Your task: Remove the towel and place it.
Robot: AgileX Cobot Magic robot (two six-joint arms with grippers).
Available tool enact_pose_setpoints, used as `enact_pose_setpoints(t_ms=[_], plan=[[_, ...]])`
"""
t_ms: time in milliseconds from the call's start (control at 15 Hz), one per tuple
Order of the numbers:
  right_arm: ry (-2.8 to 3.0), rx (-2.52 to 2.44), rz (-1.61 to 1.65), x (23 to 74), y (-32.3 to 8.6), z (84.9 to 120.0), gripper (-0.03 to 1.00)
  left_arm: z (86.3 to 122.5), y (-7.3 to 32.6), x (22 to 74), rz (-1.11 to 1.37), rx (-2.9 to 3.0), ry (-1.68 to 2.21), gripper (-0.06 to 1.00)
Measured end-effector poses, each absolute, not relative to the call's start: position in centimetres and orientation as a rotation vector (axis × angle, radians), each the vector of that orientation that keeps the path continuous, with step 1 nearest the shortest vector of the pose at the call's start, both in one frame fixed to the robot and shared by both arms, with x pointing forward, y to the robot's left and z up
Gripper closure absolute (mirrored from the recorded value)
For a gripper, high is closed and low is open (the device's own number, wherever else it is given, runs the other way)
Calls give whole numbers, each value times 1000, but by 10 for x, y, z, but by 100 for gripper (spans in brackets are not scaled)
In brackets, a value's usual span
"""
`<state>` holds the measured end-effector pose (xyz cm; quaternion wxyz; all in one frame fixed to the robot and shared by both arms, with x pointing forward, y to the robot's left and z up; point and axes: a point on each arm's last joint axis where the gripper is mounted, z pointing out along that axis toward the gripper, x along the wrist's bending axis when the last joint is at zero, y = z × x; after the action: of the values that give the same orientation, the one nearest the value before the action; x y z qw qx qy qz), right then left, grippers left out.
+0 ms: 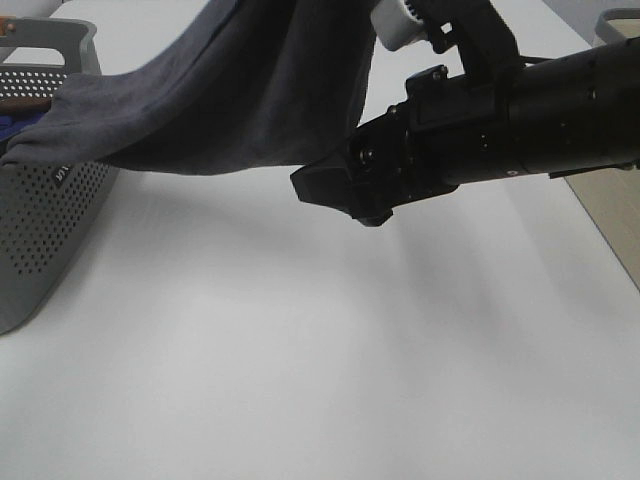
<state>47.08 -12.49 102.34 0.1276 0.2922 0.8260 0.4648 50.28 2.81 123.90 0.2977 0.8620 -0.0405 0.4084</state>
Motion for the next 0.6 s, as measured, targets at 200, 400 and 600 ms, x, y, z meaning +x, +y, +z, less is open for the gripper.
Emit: enact_pose_setpoints(t_ms=[200,400,600], plan=[[2374,844,1367,469,-127,1031,19,1236,30,503,1059,2323,-97,94],[2418,859,1351,472,-124,1020,19,1237,28,501,1035,2307,-92,94],[2444,877,1331,469,-125,1012,20,1237,28,502,1023,2302,-63,94]])
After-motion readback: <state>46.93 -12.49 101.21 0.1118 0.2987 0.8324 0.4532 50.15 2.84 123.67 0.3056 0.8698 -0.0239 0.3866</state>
